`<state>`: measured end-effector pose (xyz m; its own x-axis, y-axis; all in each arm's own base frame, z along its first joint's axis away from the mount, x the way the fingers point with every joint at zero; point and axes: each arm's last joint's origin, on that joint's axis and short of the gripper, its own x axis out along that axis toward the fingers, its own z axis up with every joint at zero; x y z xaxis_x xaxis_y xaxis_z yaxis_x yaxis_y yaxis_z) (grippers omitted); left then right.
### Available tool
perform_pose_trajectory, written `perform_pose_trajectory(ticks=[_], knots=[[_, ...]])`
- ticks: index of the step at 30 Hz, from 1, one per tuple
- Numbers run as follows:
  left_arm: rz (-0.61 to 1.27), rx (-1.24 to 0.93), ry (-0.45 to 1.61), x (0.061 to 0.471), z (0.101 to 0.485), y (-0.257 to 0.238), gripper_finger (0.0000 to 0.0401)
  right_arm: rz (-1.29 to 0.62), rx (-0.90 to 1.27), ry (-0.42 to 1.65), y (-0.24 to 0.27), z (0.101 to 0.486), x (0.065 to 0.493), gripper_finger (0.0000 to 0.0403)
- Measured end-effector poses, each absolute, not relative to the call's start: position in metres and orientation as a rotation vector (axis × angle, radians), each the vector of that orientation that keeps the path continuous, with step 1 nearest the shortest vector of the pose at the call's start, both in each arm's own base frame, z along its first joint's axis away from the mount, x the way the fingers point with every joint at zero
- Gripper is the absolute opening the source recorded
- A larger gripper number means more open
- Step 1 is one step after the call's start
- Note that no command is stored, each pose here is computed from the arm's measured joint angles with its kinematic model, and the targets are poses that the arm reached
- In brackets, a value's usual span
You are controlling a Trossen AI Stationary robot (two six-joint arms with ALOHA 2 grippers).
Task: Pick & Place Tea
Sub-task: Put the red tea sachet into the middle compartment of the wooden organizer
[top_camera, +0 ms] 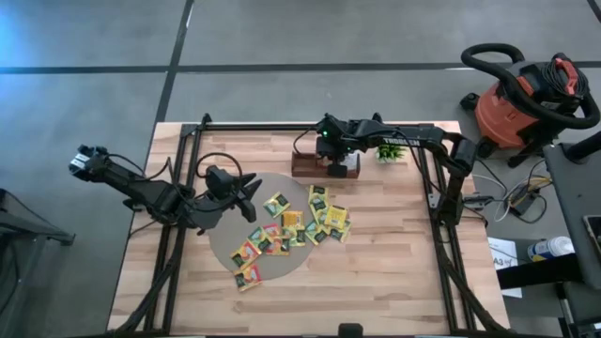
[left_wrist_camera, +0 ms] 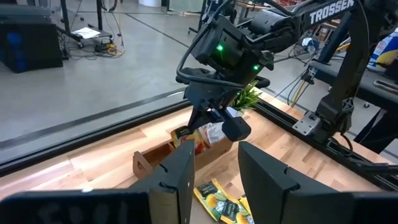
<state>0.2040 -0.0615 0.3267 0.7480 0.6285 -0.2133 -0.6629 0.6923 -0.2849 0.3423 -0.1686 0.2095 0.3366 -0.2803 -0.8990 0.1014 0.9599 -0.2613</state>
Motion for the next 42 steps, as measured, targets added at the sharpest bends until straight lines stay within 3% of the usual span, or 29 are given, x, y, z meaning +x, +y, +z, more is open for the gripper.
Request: perform_pose_trajectory(ticks=[10, 17, 25, 29, 35, 42], knots=[[0.703, -0.347, 0.119, 0.204, 0.326, -0.062, 0.0119, -0.291, -0.166, 1.212, -0.168, 0.211, 0.341, 0.0121], [0.677, -0.336, 0.147, 0.204, 0.325, -0.062, 0.0119, -0.323, -0.202, 1.141, -0.165, 0.241, 0.340, 0.0153], [0.642, -0.342, 0.251, 0.201, 0.316, -0.061, 0.0119, -0.295, -0.218, 1.043, -0.143, 0.274, 0.349, 0.0158], [0.567, -0.382, 0.400, 0.197, 0.305, -0.062, 0.0119, -0.204, -0.146, 1.003, -0.120, 0.279, 0.353, 0.0153], [0.527, -0.465, 0.657, 0.189, 0.281, -0.068, 0.0119, -0.013, 0.033, 0.995, -0.083, 0.275, 0.361, 0.0145], [0.500, -0.681, 0.794, 0.191, 0.236, -0.091, 0.0119, 0.076, 0.039, 1.110, -0.045, 0.256, 0.361, 0.0135]])
